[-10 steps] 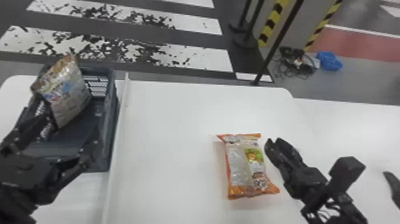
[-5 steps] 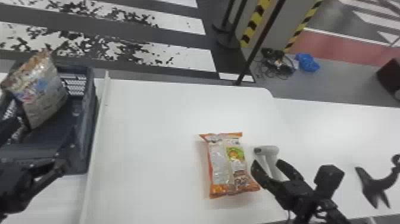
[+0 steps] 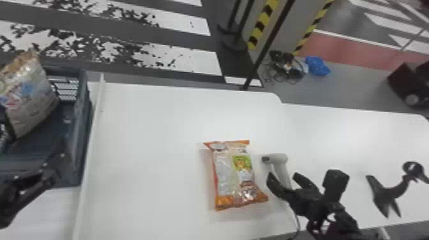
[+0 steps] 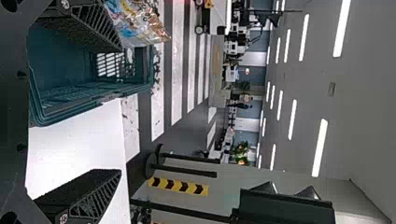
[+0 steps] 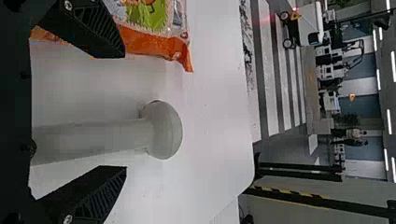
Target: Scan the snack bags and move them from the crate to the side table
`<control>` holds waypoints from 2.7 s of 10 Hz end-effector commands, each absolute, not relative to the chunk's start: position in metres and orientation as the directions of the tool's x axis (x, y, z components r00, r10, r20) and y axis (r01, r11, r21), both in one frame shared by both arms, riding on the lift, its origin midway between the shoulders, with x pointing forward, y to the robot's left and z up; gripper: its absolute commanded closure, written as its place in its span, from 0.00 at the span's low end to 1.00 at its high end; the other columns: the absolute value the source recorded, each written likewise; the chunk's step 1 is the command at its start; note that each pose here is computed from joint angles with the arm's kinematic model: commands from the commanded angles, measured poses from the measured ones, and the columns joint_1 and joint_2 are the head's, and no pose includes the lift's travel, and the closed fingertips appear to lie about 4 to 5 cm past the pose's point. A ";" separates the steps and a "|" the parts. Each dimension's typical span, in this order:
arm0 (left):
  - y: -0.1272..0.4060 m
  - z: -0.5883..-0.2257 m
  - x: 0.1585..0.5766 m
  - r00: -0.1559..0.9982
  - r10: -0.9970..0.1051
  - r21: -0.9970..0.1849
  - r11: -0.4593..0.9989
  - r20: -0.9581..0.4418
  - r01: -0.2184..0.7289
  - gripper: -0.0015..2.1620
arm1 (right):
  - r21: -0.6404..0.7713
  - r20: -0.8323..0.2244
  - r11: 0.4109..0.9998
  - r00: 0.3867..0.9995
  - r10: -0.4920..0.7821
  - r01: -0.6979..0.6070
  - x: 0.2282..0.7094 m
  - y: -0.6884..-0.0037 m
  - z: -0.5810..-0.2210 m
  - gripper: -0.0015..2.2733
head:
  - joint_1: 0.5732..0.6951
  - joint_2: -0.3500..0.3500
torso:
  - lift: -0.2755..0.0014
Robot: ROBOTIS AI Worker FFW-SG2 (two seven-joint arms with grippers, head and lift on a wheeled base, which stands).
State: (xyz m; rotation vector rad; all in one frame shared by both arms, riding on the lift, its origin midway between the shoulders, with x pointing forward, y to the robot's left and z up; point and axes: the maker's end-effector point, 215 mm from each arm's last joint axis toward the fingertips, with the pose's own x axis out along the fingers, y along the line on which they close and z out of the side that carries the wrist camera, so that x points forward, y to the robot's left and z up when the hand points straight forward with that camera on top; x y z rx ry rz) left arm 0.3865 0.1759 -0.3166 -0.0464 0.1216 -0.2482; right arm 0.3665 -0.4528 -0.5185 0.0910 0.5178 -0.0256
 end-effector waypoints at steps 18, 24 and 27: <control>0.151 -0.313 0.382 0.951 -0.290 -0.070 0.956 -0.106 0.284 0.03 | 0.197 -0.554 0.980 0.827 0.097 0.017 0.352 -0.399 -0.466 0.98 | 1.00 0.00 | 0.68; 0.151 -0.310 0.379 0.951 -0.291 -0.070 0.956 -0.106 0.285 0.03 | 0.207 -0.579 0.976 0.797 0.172 -0.060 0.371 -0.347 -0.481 0.98 | 1.00 0.07 | 0.68; 0.151 -0.311 0.379 0.951 -0.289 -0.068 0.957 -0.107 0.283 0.03 | 0.196 -0.593 0.978 0.785 0.180 -0.075 0.370 -0.340 -0.492 0.98 | 1.00 0.08 | 0.68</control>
